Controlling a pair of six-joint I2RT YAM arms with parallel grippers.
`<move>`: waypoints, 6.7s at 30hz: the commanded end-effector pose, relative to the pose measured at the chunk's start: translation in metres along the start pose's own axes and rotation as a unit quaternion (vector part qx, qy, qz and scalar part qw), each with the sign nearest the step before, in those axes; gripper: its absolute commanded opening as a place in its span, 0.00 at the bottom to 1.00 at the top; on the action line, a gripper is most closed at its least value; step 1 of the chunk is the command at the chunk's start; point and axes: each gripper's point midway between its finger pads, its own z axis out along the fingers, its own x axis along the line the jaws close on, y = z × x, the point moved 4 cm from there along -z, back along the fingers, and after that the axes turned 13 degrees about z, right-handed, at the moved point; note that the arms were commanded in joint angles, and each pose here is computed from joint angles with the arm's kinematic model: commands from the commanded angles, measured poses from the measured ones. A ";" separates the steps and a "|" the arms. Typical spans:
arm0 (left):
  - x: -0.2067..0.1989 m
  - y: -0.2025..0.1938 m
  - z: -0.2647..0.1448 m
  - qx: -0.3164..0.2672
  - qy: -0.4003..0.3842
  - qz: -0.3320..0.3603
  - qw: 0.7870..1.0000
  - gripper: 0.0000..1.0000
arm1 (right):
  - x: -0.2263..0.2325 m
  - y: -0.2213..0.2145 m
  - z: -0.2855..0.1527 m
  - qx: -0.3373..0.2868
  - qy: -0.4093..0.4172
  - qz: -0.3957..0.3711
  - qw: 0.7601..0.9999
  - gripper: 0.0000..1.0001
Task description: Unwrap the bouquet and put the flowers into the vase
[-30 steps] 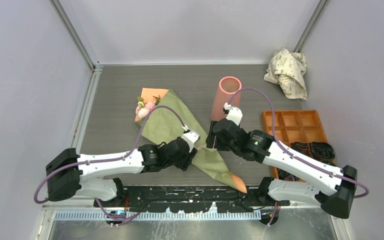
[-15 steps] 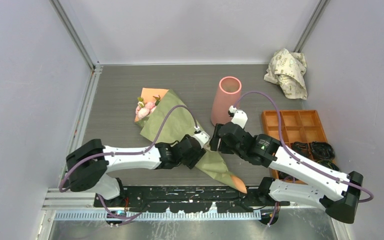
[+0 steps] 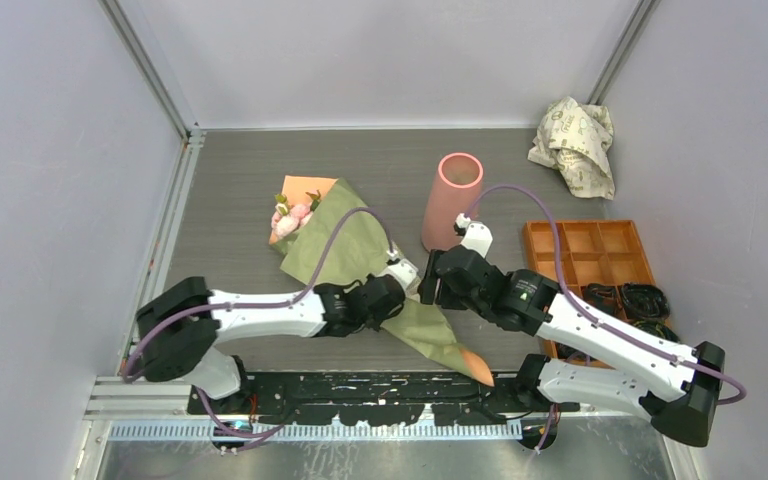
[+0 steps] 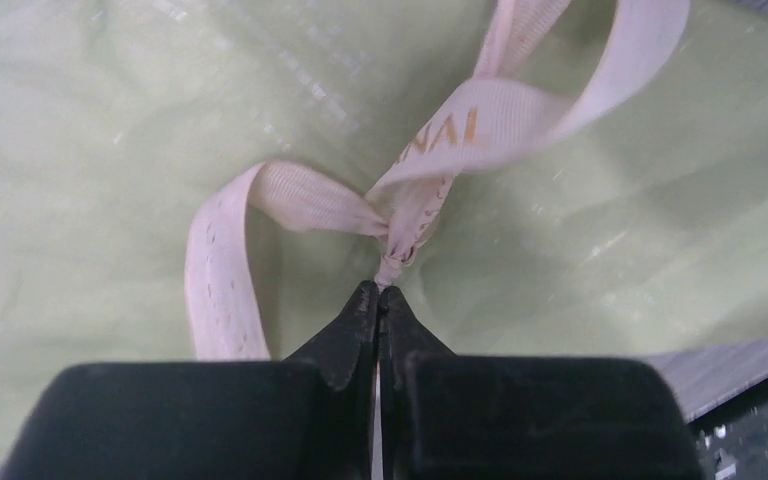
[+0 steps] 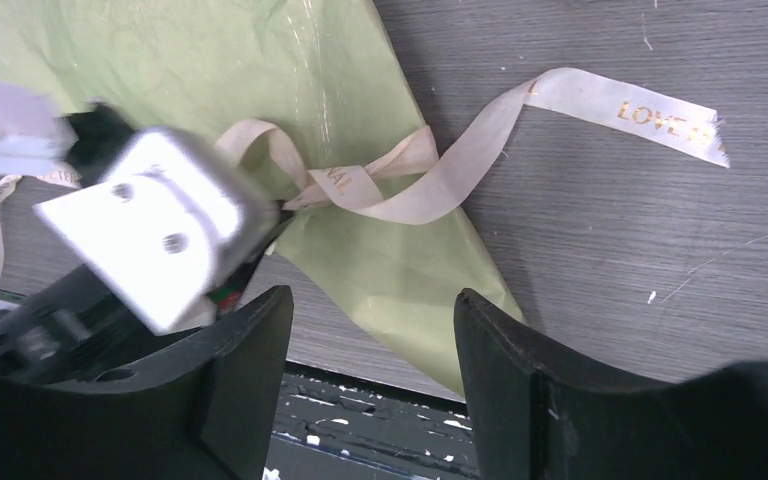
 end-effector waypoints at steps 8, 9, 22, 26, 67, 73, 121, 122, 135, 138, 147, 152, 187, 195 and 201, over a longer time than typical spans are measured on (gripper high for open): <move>0.051 -0.016 -0.093 -0.091 0.052 -0.126 0.986 0.00 | 0.035 -0.024 0.020 0.033 0.029 -0.021 0.999 0.67; 0.054 -0.018 -0.098 -0.098 0.053 -0.132 0.985 0.00 | 0.040 -0.027 0.021 0.034 0.029 -0.028 0.999 0.67; 0.069 -0.015 -0.123 -0.129 0.064 -0.153 0.978 0.00 | 0.100 -0.063 0.031 0.046 0.066 -0.129 0.988 0.67; 0.069 -0.008 -0.127 -0.136 0.059 -0.152 0.977 0.00 | 0.104 -0.069 0.045 0.040 0.060 -0.149 0.986 0.66; 0.160 -0.045 -0.204 -0.128 0.284 -0.287 0.906 0.01 | 0.026 -0.036 0.056 -0.065 -0.085 -0.115 0.988 0.01; 0.185 -0.063 -0.237 -0.145 0.360 -0.356 0.850 0.02 | 0.004 -0.041 0.059 -0.064 -0.114 -0.102 0.986 0.01; -0.007 0.030 -0.071 -0.093 -0.170 -0.070 0.979 0.46 | -0.037 0.003 -0.005 -0.137 -0.079 0.018 0.987 0.65; -0.009 0.028 -0.068 -0.086 -0.173 -0.068 0.979 0.47 | -0.038 0.004 -0.006 -0.137 -0.078 0.019 0.987 0.65; -0.025 0.000 -0.018 -0.007 -0.160 -0.059 0.985 0.40 | -0.039 0.009 -0.016 -0.145 -0.055 0.035 0.987 0.65; -0.022 -0.001 -0.015 -0.004 -0.142 -0.063 0.988 0.24 | -0.037 0.009 -0.015 -0.144 -0.051 0.033 0.988 0.65; 0.007 0.005 -0.041 -0.032 -0.076 -0.082 0.993 0.02 | -0.022 -0.004 -0.002 -0.107 -0.038 0.002 0.993 0.64; 0.025 0.011 -0.081 -0.081 -0.065 -0.110 0.989 0.01 | -0.007 -0.018 0.010 -0.068 -0.024 -0.023 0.997 0.64; 0.044 0.013 -0.130 -0.151 -0.067 -0.160 0.973 0.01 | 0.043 -0.047 0.073 -0.045 -0.024 -0.097 0.994 0.55; 0.053 0.008 -0.149 -0.177 -0.062 -0.180 0.966 0.01 | 0.035 -0.028 0.075 -0.092 -0.055 -0.100 0.989 0.31; 0.058 0.003 -0.156 -0.185 -0.054 -0.189 0.963 0.02 | 0.038 -0.020 0.076 -0.102 -0.055 -0.099 0.988 0.12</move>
